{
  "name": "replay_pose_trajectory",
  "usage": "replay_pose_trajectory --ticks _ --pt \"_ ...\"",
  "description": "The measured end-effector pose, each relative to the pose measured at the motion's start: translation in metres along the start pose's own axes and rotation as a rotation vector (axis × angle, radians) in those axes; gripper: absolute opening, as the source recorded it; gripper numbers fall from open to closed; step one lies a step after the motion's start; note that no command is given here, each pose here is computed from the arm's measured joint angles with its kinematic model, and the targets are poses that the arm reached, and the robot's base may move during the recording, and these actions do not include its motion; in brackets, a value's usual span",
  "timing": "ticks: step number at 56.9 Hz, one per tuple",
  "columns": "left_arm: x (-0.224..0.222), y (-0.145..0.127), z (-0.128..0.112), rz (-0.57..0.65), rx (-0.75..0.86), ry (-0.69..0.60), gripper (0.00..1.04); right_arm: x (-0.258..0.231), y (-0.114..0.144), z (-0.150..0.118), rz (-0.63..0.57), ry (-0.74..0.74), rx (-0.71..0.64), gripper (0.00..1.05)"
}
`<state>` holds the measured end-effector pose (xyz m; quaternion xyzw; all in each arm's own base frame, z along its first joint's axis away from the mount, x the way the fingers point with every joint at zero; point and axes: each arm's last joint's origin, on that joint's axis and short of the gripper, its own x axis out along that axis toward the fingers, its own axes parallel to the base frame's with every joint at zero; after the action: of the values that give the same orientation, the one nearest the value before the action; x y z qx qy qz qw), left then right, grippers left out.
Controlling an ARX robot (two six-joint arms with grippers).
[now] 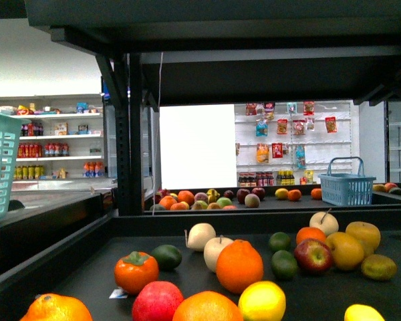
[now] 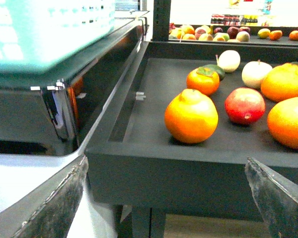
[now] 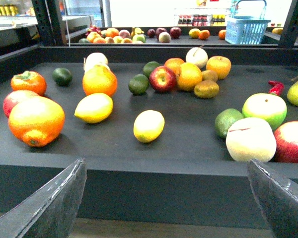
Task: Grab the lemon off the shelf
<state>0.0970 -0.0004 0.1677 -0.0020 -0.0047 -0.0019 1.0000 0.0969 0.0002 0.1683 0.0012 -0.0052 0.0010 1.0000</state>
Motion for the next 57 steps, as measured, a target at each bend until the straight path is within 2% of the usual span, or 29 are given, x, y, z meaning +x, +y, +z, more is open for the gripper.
replay_pose_trajectory --ticks 57 --pt "0.0000 0.0000 0.0000 0.000 0.000 0.000 0.97 0.0000 0.0000 0.0001 0.000 -0.001 0.000 0.97"
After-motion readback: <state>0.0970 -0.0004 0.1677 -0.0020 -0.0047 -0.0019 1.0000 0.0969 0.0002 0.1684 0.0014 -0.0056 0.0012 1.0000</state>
